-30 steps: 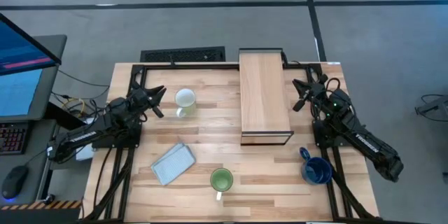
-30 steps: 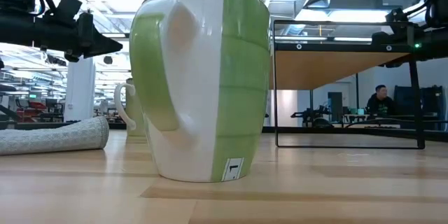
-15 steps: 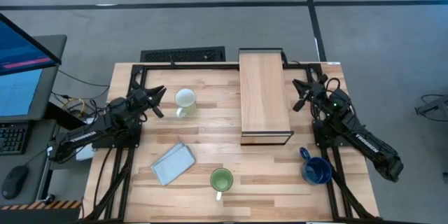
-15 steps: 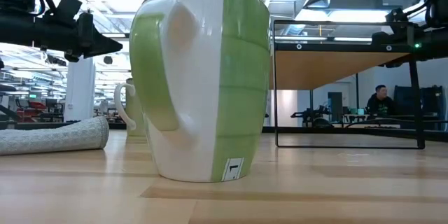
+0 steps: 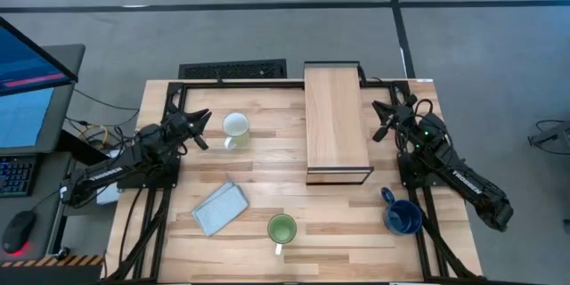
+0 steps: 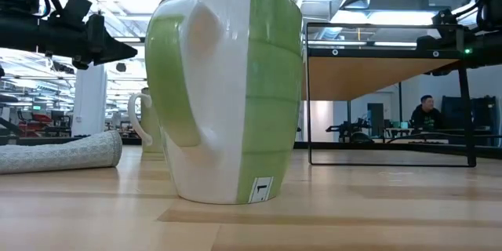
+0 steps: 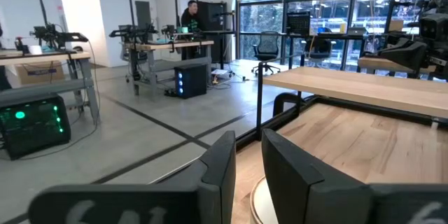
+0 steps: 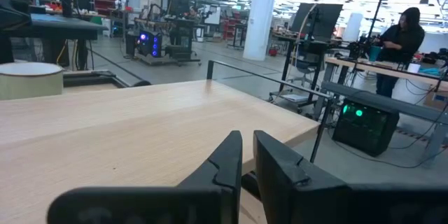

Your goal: Stack small to large cups/mugs on shelf

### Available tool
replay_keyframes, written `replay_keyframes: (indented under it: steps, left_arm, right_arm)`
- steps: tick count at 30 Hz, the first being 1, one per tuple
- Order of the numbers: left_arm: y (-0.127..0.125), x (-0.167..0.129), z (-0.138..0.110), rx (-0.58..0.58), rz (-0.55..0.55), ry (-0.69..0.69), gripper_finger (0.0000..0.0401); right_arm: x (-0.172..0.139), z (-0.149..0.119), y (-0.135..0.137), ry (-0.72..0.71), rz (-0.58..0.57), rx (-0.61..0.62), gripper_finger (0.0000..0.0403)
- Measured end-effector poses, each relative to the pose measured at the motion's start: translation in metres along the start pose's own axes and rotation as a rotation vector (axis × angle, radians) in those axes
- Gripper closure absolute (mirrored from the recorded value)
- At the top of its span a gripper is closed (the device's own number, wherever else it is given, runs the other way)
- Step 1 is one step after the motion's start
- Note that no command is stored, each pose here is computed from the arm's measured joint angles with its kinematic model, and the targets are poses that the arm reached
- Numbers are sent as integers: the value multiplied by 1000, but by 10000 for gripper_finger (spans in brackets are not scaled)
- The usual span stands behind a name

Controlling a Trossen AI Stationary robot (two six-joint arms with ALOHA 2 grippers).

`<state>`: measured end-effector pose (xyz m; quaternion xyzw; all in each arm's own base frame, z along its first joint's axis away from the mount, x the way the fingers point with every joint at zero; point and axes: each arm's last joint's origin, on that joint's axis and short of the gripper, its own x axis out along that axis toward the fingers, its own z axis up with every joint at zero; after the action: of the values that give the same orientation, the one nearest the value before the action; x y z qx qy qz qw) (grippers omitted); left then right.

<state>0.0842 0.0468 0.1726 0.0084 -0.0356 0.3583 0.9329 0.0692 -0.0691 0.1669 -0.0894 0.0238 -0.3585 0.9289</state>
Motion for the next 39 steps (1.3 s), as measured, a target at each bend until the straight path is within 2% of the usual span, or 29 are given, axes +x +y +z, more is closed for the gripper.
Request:
replay_keyframes:
  steps: [12, 16, 22, 39]
  left_arm:
    - [0, 0, 0, -2, 0, 0, 338]
    - [0, 0, 0, -33, 0, 0, 338]
    - [0, 0, 0, -1, 0, 0, 338]
    - [0, 0, 0, -8, 0, -1, 338]
  right_arm:
    - [0, 0, 0, 0, 0, 0, 343]
    - [0, 0, 0, 0, 0, 0, 343]
    - [0, 0, 0, 0, 0, 0, 343]
    - [0, 0, 0, 0, 0, 0, 343]
